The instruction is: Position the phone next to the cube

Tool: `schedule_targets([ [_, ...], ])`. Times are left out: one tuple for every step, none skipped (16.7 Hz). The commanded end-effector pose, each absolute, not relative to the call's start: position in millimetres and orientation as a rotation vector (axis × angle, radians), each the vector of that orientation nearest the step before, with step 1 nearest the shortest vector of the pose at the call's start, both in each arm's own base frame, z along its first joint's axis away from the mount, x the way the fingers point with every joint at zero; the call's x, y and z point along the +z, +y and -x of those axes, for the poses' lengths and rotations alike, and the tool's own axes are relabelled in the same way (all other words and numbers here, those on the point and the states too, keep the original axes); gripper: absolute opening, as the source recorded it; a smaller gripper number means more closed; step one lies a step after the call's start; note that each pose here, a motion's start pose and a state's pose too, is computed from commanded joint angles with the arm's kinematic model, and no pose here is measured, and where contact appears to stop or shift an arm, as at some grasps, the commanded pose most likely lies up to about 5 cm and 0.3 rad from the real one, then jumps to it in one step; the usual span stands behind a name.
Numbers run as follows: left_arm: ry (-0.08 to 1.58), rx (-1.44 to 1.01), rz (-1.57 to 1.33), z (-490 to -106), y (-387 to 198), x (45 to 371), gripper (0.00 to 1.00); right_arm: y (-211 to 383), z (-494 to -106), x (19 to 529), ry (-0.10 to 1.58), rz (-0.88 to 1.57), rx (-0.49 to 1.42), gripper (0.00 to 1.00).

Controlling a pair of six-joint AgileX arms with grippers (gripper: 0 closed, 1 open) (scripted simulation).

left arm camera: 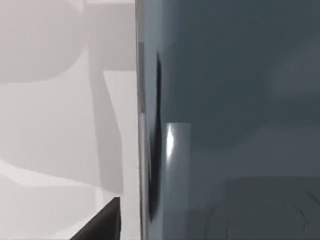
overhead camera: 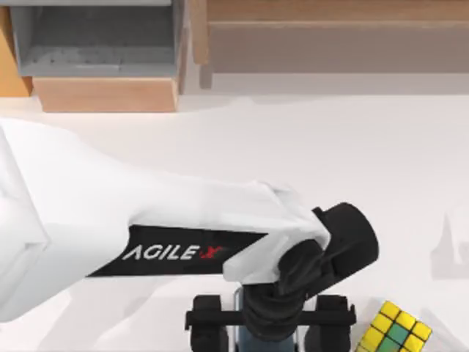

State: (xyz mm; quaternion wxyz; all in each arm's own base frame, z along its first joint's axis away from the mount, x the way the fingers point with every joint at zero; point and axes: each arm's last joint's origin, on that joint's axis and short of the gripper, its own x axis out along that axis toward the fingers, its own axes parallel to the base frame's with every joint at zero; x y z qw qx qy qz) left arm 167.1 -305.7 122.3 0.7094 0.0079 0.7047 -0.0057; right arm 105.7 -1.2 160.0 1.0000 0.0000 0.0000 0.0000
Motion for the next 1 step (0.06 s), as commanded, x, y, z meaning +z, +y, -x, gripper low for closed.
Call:
schedule_targets([
  [1.564,-0.013,-0.018,-167.1,-305.7,122.3,1.00,-1.2,-105.7,160.0,0.000,0.000,0.000,1.00],
])
